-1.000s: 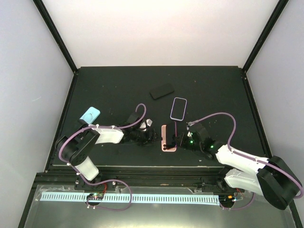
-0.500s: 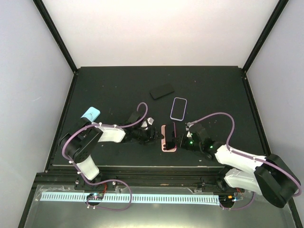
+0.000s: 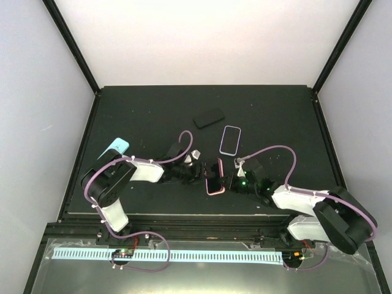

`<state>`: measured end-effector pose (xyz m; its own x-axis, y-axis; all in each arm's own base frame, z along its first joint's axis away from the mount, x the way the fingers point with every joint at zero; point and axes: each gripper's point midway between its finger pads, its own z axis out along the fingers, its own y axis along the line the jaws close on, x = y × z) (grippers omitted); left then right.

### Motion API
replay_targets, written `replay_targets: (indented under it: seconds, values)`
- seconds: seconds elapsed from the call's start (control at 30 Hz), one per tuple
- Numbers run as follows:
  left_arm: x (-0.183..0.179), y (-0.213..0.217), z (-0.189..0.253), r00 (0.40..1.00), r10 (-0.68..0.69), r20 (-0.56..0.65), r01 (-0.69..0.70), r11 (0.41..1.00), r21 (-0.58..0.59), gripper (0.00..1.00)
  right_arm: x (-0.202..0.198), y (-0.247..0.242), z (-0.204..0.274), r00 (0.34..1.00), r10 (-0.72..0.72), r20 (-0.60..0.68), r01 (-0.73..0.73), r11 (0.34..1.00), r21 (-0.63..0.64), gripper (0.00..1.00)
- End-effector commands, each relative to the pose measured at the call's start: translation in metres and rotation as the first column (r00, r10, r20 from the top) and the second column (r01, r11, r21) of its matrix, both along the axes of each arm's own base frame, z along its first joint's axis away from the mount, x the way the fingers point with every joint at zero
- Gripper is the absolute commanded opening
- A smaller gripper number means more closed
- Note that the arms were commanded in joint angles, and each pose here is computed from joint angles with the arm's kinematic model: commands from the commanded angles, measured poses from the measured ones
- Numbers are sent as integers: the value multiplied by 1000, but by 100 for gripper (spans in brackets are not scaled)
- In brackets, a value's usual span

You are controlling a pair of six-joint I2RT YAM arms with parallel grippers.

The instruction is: Put the phone into the phone case

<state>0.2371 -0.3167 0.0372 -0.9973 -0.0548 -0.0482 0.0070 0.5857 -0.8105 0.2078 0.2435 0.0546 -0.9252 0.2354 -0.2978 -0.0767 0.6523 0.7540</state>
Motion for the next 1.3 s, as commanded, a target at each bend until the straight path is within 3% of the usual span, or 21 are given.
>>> replay_targets:
  seconds: [0.0,0.33,0.47,0.67,1.1,1.27]
  values:
    - [5,-6,0,998,-27,53,27,1000,0,62,-16,12,-6,995,77,-56,-73,995,69,1]
    - [0,-3,-5,998,-35,45,34,999,17,57,-24,15,-28,986,88,-143,-76,993,86,1]
    - [-18,12,-17,997,-27,-67,34,993,109,57,-27,17,-33,979,114,-169,-104,992,67,1]
    - [-44,26,-22,990,15,-137,-7,998,62,55,-28,16,-42,973,134,-187,-132,991,24,2]
    - [-21,46,-19,995,93,-44,-84,979,186,53,-13,3,-31,987,109,-116,-124,983,-135,12]
    - [-11,47,-21,995,98,-28,-91,979,183,52,-6,-2,-26,991,101,-87,-116,976,-186,18]
